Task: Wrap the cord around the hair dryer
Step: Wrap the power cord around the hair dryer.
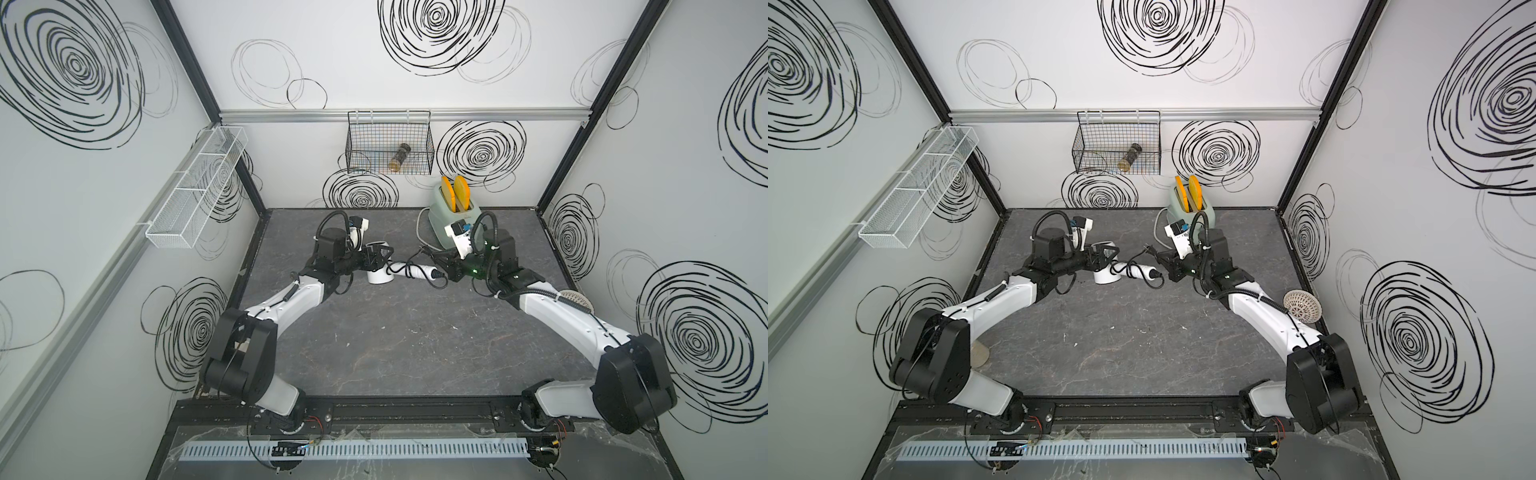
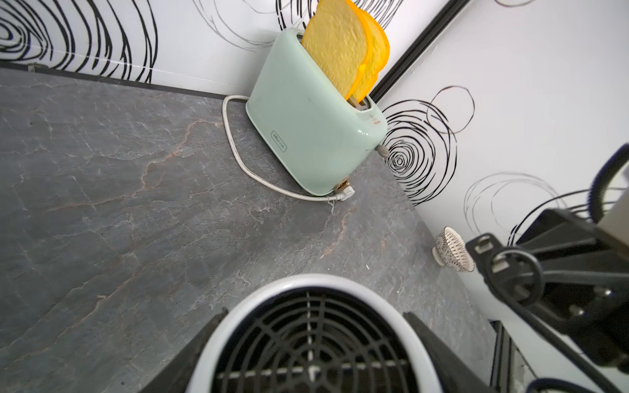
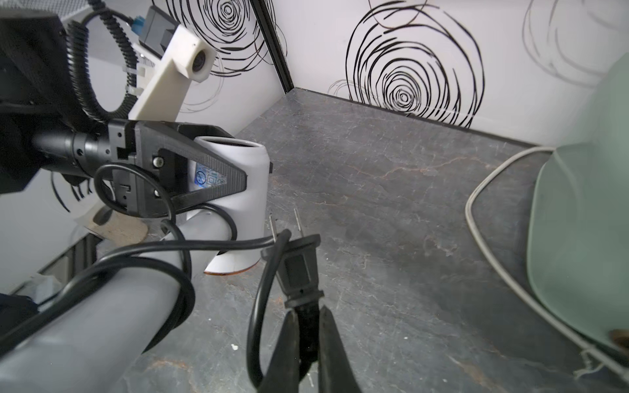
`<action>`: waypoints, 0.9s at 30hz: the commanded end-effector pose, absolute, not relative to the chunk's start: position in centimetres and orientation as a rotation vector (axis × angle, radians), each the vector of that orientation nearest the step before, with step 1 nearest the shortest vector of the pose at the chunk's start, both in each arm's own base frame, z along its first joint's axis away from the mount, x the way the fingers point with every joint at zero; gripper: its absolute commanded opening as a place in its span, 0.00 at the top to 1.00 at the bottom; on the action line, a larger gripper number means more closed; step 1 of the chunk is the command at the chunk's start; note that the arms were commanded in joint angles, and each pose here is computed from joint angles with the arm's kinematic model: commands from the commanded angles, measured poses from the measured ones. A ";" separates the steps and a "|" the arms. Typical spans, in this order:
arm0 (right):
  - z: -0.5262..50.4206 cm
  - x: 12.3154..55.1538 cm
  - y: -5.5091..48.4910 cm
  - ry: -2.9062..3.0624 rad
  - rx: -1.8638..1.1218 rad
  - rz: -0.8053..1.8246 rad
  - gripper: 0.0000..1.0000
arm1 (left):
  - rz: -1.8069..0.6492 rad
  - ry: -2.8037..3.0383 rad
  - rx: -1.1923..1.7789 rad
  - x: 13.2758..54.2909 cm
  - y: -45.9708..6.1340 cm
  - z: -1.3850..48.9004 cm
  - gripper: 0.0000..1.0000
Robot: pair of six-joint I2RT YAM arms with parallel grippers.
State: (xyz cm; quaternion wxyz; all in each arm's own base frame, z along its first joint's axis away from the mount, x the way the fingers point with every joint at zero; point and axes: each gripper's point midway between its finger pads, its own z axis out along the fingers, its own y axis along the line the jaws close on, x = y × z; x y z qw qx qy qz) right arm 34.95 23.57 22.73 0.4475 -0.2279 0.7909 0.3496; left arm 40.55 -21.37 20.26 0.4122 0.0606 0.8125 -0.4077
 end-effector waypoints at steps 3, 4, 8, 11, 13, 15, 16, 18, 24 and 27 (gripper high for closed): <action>20.5 34.2 23.7 2.015 -0.343 1.039 1.00 | -1.200 1.877 -0.038 41.5 -21.3 25.1 1.00; 20.2 33.8 23.9 2.015 -0.337 1.039 1.00 | -1.205 1.879 -0.068 41.6 -21.1 25.1 1.00; 19.7 32.5 24.6 2.016 -0.404 0.974 1.00 | -1.128 1.932 -0.192 42.5 -19.6 24.2 1.00; 19.5 31.3 25.5 2.006 -0.557 0.922 1.00 | -1.043 1.970 -0.213 43.2 -18.7 23.7 1.00; 19.6 30.4 26.0 1.984 -0.662 0.898 1.00 | -1.031 1.977 -0.211 43.4 -18.4 23.6 1.00; 19.8 29.3 26.7 1.940 -0.769 0.907 1.00 | -1.030 1.980 -0.216 43.6 -18.0 23.4 1.00; 19.8 28.7 26.9 1.929 -0.812 0.917 1.00 | -1.036 1.985 -0.219 43.7 -17.8 23.2 1.00; 19.6 27.9 27.2 1.925 -0.884 0.897 1.00 | -1.015 2.008 -0.229 44.0 -17.3 22.7 1.00; 19.0 27.2 27.7 1.974 -1.022 0.639 1.00 | -0.734 2.077 -0.295 45.1 -14.1 20.7 1.00; 19.2 27.0 27.6 1.988 -1.034 0.602 1.00 | -0.583 2.085 -0.341 45.5 -12.0 19.6 1.00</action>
